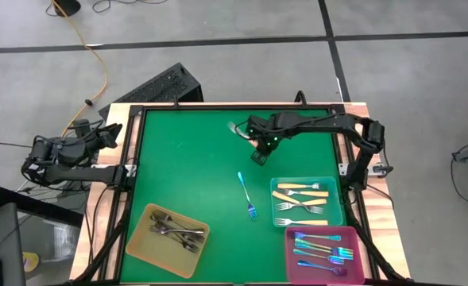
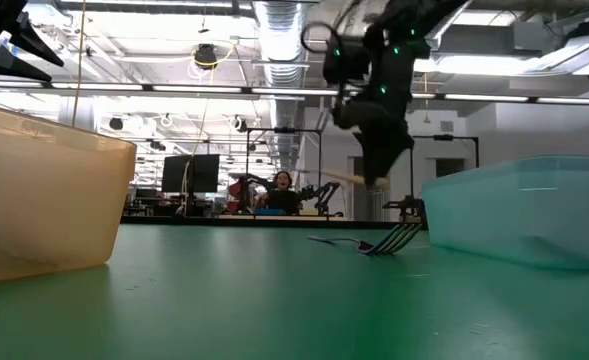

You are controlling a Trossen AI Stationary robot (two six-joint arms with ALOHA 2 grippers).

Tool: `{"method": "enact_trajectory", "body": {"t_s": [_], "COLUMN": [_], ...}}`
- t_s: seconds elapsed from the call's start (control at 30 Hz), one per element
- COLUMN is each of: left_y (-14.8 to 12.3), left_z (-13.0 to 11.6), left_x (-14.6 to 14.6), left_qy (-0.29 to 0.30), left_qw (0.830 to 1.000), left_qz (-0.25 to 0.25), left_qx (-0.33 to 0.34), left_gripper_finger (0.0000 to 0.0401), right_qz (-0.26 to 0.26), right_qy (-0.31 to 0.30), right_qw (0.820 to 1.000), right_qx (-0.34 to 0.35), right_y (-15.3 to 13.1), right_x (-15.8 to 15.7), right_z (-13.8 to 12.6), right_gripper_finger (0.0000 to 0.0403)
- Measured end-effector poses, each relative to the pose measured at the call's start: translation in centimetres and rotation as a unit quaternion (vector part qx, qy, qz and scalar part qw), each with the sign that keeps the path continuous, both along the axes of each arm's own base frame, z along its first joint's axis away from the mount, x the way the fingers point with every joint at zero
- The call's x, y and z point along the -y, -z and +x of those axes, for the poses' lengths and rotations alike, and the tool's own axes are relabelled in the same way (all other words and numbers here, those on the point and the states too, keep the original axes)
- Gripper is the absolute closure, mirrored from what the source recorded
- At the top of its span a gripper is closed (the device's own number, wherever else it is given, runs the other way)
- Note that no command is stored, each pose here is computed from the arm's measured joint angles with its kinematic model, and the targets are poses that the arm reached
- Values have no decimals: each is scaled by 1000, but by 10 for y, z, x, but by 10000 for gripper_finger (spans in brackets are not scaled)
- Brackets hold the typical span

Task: Sort silverware by color (type)
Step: Put the yellow fork into the green bin

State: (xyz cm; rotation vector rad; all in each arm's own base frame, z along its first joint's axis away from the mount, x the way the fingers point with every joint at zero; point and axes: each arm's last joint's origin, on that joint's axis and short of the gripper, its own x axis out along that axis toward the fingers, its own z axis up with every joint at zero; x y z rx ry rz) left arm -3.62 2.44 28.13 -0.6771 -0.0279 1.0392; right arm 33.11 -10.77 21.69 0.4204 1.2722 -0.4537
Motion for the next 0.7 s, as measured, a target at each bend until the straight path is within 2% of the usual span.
{"method": "enact_trajectory", "body": {"t_s": [0.4,0.6,0.7], "left_y": [0,1,1], "left_z": [0,0,-1], "left_x": [0,0,0], "left_qy": [1,1,1], "left_qw": [1000,1000,1000], "left_qz": [0,0,1], "left_qx": [0,-4,-9], "left_gripper_finger": [243,243,243], "right_qz": [-16,-62,-69], "right_qy": [-137,-184,-205], "right_qw": [990,981,976], "right_qx": [-3,-9,0], "right_y": [-40,-52,-60], "right_x": [-64,-102,-118], "right_z": [19,20,15], "right_gripper_finger": [309,309,309]}}
